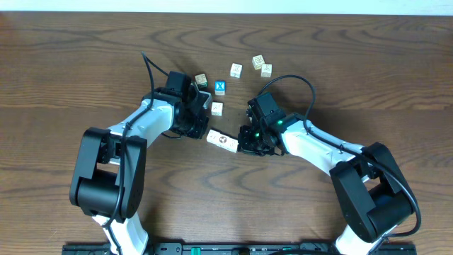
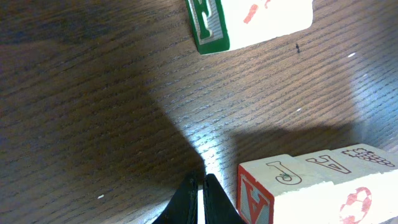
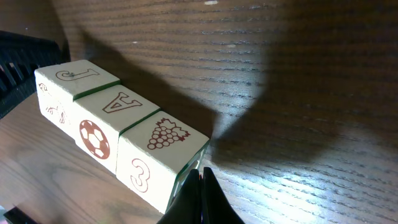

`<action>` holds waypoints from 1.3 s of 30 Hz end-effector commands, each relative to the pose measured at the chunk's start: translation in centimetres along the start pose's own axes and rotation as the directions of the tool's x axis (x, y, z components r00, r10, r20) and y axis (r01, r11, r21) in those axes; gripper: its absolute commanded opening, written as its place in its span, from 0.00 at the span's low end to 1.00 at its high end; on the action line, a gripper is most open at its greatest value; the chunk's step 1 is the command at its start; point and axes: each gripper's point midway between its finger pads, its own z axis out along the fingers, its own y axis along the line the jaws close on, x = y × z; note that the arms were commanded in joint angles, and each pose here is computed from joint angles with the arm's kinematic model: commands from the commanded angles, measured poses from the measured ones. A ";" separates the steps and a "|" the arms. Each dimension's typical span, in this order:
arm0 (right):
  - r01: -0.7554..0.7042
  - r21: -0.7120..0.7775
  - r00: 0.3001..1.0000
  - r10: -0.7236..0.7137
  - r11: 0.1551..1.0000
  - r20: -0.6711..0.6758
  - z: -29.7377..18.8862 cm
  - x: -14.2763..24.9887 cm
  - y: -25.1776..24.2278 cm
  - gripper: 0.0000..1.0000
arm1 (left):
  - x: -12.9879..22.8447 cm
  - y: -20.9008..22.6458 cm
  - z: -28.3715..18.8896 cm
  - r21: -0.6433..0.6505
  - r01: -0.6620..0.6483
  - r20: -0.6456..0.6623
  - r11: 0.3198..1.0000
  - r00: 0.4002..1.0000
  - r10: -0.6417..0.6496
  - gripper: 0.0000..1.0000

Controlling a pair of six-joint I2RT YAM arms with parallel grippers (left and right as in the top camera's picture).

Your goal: Lift 3 blocks

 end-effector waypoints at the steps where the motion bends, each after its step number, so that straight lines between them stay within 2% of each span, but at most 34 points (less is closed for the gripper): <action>1: 0.017 0.011 1.000 -0.016 1.000 -0.013 0.4 0.3 -0.2 0.01 | 2.2 0.6 1.2 -0.007 0.041 -0.077 0.999 0.996 -0.042 0.07; 6: 0.013 0.024 1.000 -0.013 1.000 -0.014 0.4 0.4 -0.4 0.01 | 2.5 0.4 1.2 0.002 0.047 -0.090 0.999 0.995 -0.047 0.07; 12: 0.013 0.025 1.000 -0.012 1.000 -0.015 0.4 0.4 -0.4 0.01 | 2.1 -0.8 1.0 0.088 0.044 -0.078 0.995 0.996 -0.037 0.07; 30: 0.013 0.028 1.000 -0.013 1.000 -0.013 0.4 0.4 -0.5 0.01 | 1.3 0.8 -0.2 0.118 0.070 -0.038 0.991 0.997 -0.066 0.07; 34: 0.013 0.030 1.000 -0.013 0.999 -0.011 0.4 0.3 -0.5 0.01 | 1.0 -0.3 -0.7 0.184 0.043 -0.033 0.982 0.999 -0.038 0.07; 39: 0.013 0.030 1.000 -0.013 0.999 -0.011 0.4 0.3 -0.5 0.01 | 0.8 -0.5 -0.8 0.190 0.042 -0.030 0.981 0.999 -0.037 0.07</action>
